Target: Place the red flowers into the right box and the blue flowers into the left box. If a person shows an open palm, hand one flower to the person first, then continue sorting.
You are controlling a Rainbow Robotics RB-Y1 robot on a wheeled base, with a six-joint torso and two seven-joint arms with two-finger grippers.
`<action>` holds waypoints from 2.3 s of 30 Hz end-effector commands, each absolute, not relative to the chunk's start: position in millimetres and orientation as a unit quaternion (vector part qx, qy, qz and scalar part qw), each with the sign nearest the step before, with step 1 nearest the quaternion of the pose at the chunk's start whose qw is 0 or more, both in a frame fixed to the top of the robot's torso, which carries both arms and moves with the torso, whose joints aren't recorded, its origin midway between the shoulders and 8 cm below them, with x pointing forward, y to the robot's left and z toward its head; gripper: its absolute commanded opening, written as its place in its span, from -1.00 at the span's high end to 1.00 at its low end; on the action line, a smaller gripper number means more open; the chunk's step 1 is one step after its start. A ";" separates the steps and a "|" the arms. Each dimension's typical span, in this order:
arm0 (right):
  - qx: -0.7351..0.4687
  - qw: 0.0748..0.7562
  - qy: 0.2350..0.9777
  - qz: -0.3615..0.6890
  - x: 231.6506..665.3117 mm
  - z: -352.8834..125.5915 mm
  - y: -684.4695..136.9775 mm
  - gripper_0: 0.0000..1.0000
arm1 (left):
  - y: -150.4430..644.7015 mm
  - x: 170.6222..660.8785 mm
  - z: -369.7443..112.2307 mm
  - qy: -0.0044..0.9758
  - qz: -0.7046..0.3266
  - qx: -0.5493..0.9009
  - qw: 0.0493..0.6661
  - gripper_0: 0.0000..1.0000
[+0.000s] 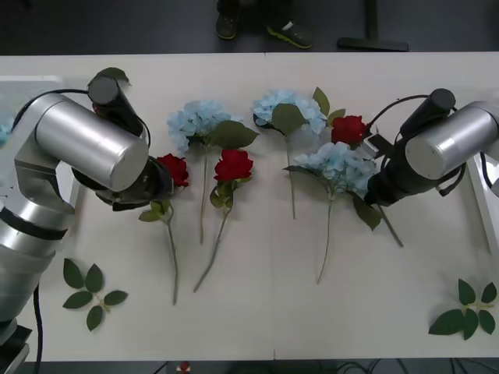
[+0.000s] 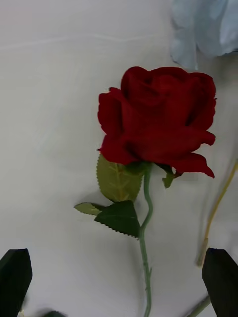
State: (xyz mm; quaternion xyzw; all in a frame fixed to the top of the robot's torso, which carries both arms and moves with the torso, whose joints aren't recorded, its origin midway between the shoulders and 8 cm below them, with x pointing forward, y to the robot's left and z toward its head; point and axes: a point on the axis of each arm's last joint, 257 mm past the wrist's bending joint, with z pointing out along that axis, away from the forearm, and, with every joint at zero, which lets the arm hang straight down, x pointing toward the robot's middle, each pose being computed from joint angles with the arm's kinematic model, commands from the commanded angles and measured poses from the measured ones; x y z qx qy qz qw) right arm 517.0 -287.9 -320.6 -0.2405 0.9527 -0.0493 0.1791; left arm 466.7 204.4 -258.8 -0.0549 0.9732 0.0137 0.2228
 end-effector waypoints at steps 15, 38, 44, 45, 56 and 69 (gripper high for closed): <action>-0.207 0.203 0.956 -0.042 533.0 -326.7 -277.7 -0.42 | 207.4 489.0 -289.8 0.963 0.012 -0.068 0.261 -1.00; -0.216 0.215 0.950 -0.060 537.0 -331.7 -285.2 1.00 | 204.3 488.8 -326.3 0.965 0.026 -0.064 0.252 -1.00; -0.188 0.208 0.959 -0.044 537.1 -284.3 -303.5 1.00 | 201.1 484.9 -331.7 0.966 0.030 -0.061 0.249 -1.00; -0.186 0.205 0.960 -0.044 535.5 -272.0 -307.5 1.00 | 200.9 484.8 -332.3 0.966 0.030 -0.061 0.249 -1.00; -0.164 0.176 0.969 -0.051 496.4 -122.7 -356.6 1.00 | 196.4 484.4 -341.0 0.967 0.031 -0.065 0.245 -1.00; -0.049 0.166 0.982 -0.075 470.2 -71.7 -469.8 1.00 | 195.0 482.7 -343.8 0.966 0.044 -0.053 0.248 -0.04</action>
